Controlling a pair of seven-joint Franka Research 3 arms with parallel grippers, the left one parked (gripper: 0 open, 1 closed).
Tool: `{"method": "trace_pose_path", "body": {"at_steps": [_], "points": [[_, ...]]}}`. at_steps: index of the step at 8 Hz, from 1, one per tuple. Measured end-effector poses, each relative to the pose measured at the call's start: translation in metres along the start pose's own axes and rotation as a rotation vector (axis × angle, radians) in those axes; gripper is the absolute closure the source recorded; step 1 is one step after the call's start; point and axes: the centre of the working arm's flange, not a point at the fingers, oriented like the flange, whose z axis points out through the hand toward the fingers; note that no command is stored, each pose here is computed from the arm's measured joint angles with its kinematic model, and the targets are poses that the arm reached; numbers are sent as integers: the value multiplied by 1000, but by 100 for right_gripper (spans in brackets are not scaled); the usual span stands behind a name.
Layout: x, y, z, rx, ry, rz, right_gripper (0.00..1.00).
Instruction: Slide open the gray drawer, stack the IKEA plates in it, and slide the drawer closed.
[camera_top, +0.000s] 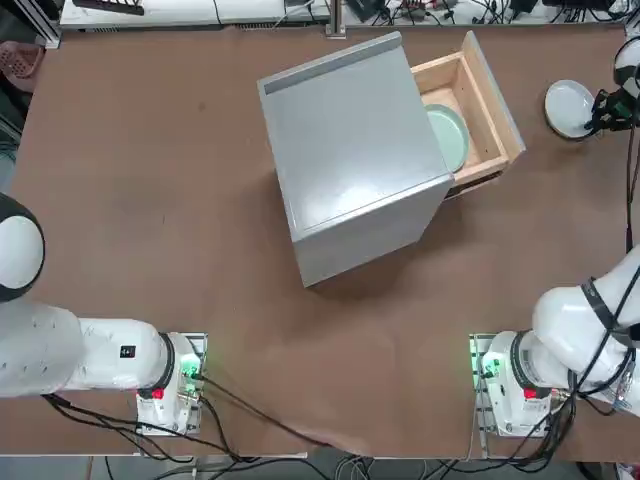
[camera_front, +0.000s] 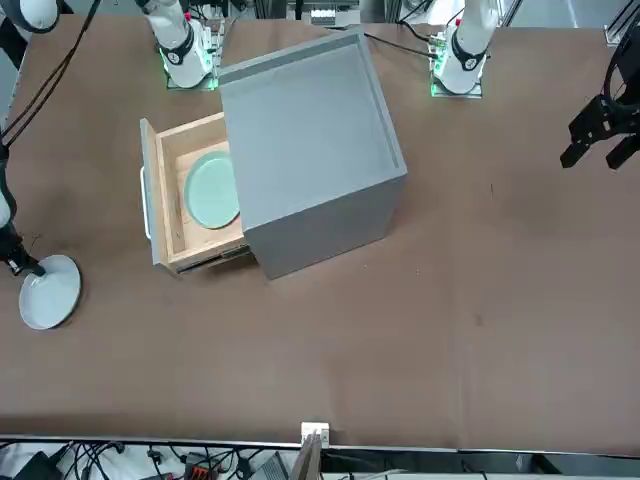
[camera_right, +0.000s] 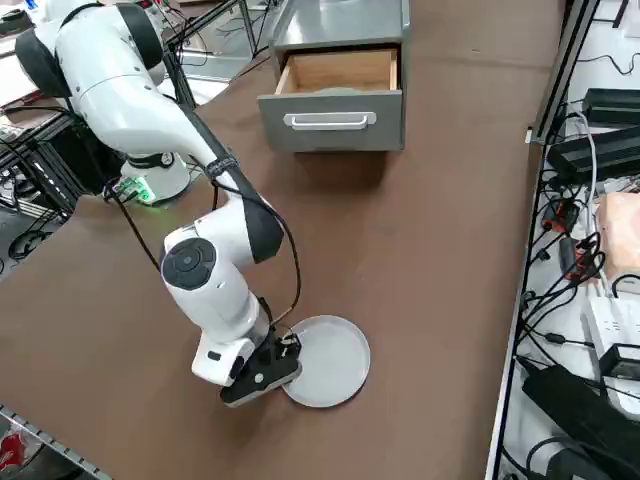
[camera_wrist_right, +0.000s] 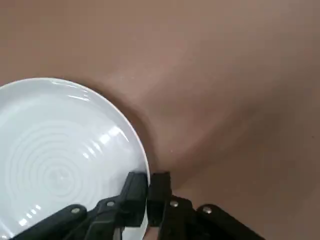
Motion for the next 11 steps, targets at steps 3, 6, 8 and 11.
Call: {"method": "trace_pose_path", "body": {"at_steps": [3, 6, 8, 11], "points": [[4, -2, -16, 85, -9, -47, 100], [4, 5, -83, 253, -108, -192, 100], [-3, -1, -139, 401, -166, -297, 100], [-26, -50, -236, 564, -195, -458, 100]]}}
